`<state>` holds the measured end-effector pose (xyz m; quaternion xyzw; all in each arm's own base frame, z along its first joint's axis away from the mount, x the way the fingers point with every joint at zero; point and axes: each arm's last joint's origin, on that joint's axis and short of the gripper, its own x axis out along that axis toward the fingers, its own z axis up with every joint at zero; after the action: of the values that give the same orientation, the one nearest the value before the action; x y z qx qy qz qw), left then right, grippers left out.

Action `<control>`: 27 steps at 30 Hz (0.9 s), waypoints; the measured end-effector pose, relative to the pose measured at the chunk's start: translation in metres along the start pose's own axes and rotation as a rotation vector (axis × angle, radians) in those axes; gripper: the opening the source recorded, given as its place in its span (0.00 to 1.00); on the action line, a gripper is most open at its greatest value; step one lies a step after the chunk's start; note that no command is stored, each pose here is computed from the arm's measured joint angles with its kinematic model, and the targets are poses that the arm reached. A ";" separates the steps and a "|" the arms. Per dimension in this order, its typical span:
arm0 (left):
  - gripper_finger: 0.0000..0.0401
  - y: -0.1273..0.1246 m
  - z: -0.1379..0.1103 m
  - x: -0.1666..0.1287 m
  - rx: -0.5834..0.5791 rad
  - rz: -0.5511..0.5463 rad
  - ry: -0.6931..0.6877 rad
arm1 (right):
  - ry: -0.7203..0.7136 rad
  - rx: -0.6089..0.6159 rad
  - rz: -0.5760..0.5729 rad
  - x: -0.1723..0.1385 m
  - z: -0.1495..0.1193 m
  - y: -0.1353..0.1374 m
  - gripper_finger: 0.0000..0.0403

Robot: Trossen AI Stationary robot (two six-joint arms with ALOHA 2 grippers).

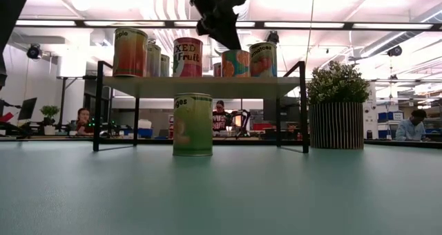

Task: Pick and place cans onto a shelf
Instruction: Adjust the canned goods on the shelf

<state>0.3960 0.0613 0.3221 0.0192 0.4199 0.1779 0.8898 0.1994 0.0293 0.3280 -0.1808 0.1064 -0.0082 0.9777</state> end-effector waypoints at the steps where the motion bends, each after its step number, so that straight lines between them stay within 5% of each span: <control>1: 0.00 0.000 0.000 0.001 0.000 0.001 0.002 | 0.000 0.001 0.000 0.000 0.000 0.000 0.02; 27: 0.00 -0.001 -0.009 0.003 -0.009 0.005 0.092 | 0.000 0.001 0.000 0.000 0.000 0.000 0.02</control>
<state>0.3918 0.0602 0.3136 0.0079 0.4596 0.1826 0.8691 0.1994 0.0293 0.3280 -0.1805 0.1062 -0.0083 0.9778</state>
